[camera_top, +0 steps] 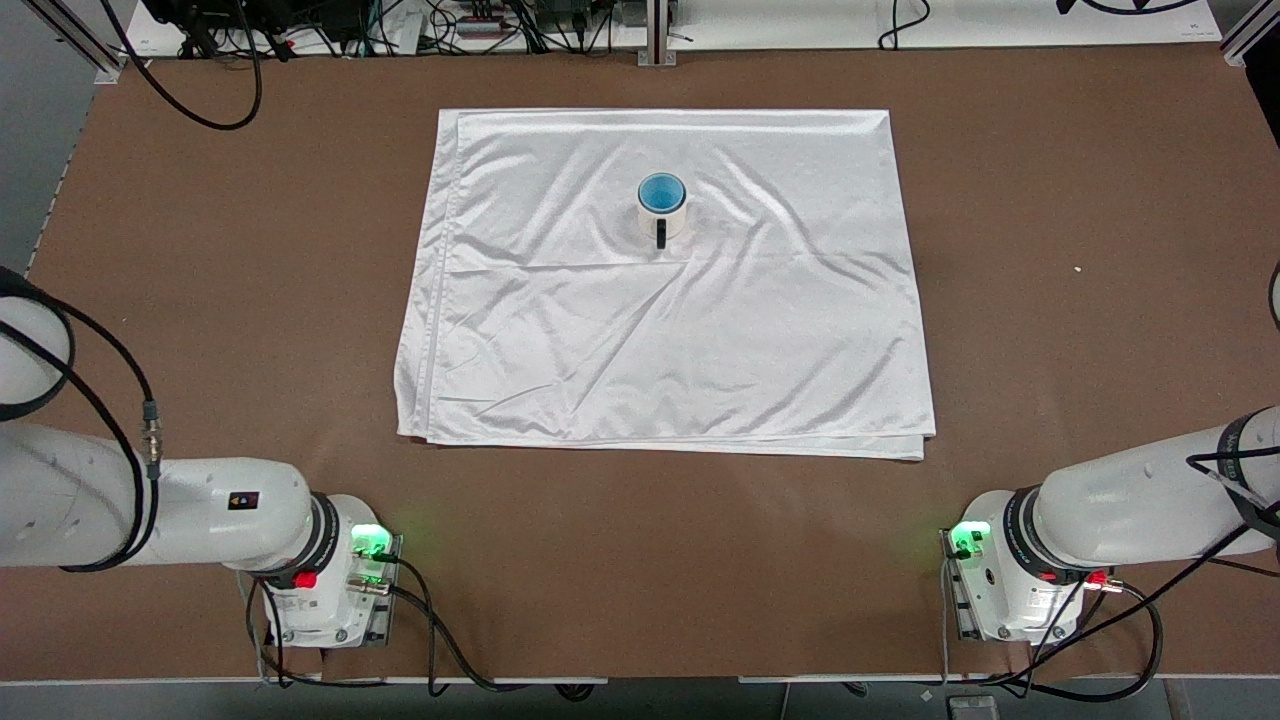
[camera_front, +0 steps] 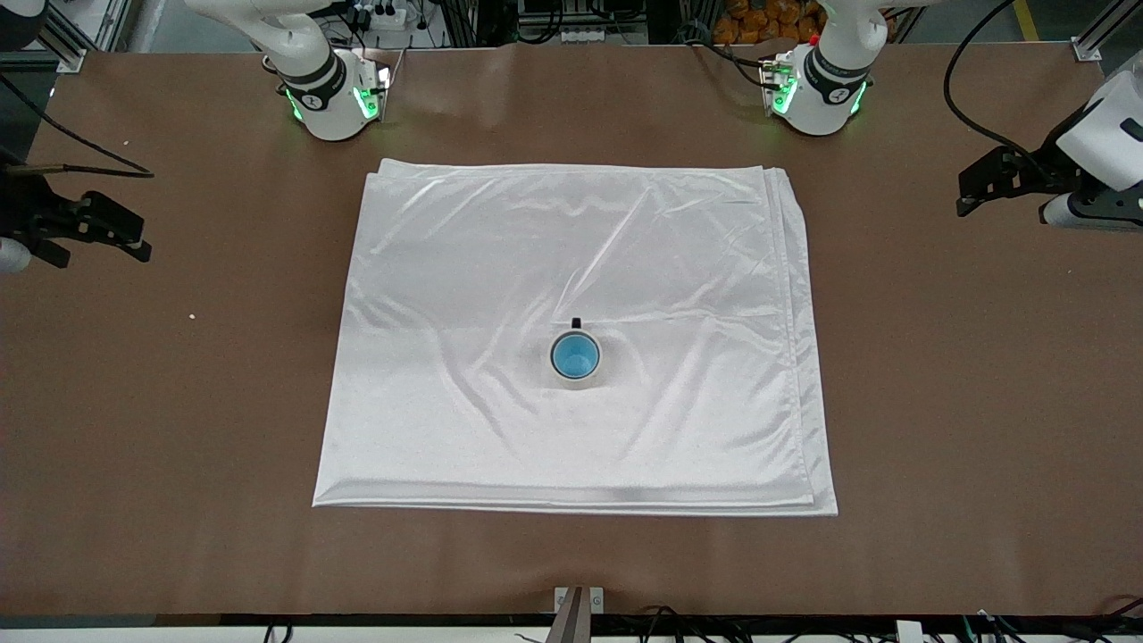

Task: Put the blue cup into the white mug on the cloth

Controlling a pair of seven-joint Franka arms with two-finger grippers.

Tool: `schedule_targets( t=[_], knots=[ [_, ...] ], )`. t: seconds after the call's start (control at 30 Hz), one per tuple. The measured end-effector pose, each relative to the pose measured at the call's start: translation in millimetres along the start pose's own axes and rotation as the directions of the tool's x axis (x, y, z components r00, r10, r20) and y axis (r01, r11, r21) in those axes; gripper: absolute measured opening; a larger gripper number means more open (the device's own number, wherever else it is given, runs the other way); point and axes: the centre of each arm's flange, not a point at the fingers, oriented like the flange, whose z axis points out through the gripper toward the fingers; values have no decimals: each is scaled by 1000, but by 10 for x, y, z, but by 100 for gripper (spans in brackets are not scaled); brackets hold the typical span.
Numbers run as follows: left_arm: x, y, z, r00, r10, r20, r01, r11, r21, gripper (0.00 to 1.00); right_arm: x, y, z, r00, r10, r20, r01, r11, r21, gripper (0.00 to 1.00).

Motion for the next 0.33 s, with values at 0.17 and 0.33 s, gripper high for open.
schedule_targets(
  t=[0.17, 0.33],
  knots=[
    [1, 0, 7, 1000, 0, 1, 0, 1000, 0, 100, 0, -4, 0, 1000, 0, 0, 0, 1000, 4, 100],
    [2, -1, 10, 1000, 0, 1, 0, 1000, 0, 100, 0, -3, 0, 1000, 2, -1, -2, 1000, 10, 100]
  ],
)
